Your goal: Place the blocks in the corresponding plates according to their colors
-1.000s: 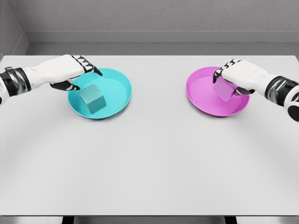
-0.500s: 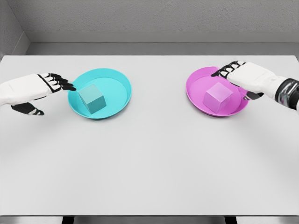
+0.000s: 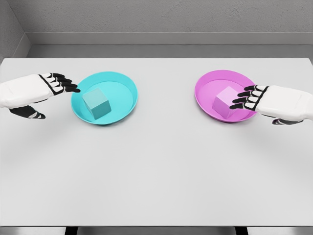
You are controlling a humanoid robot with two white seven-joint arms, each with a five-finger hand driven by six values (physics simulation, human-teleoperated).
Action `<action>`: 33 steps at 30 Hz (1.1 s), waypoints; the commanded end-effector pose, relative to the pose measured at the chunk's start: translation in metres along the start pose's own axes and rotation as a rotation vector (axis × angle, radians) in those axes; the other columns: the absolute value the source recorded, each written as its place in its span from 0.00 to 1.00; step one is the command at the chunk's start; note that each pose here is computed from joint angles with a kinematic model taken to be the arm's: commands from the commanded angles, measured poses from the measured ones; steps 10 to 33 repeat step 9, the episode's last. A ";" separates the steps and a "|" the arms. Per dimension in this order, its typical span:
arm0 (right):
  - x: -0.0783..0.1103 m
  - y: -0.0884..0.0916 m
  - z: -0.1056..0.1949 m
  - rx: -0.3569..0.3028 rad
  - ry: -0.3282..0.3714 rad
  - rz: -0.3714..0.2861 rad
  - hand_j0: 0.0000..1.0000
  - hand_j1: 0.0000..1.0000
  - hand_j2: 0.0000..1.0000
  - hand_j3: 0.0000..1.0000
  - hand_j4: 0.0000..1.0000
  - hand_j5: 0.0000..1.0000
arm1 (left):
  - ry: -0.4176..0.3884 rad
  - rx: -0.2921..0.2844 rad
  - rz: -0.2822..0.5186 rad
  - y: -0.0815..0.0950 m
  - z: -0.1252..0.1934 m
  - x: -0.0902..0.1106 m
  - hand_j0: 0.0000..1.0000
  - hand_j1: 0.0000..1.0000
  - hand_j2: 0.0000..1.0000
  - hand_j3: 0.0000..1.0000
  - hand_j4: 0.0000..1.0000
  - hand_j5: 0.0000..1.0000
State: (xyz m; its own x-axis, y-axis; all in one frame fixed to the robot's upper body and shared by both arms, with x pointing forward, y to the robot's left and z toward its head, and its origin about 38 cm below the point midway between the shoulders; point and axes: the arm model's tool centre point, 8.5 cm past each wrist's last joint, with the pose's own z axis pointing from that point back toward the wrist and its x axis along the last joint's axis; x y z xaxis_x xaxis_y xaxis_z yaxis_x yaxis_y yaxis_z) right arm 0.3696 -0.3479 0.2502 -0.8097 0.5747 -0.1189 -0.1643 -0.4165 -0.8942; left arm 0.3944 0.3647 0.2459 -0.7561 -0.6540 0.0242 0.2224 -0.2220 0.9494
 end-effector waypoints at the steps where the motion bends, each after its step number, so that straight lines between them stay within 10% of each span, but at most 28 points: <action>1: 0.000 -0.001 0.001 -0.003 -0.003 0.001 1.00 1.00 1.00 1.00 1.00 1.00 | -0.001 0.005 0.004 0.001 0.000 0.000 1.00 1.00 1.00 1.00 1.00 1.00; 33: 0.000 -0.002 0.001 -0.004 -0.005 0.003 1.00 1.00 1.00 1.00 1.00 1.00 | -0.001 0.005 0.004 0.001 0.000 0.000 1.00 1.00 1.00 1.00 1.00 1.00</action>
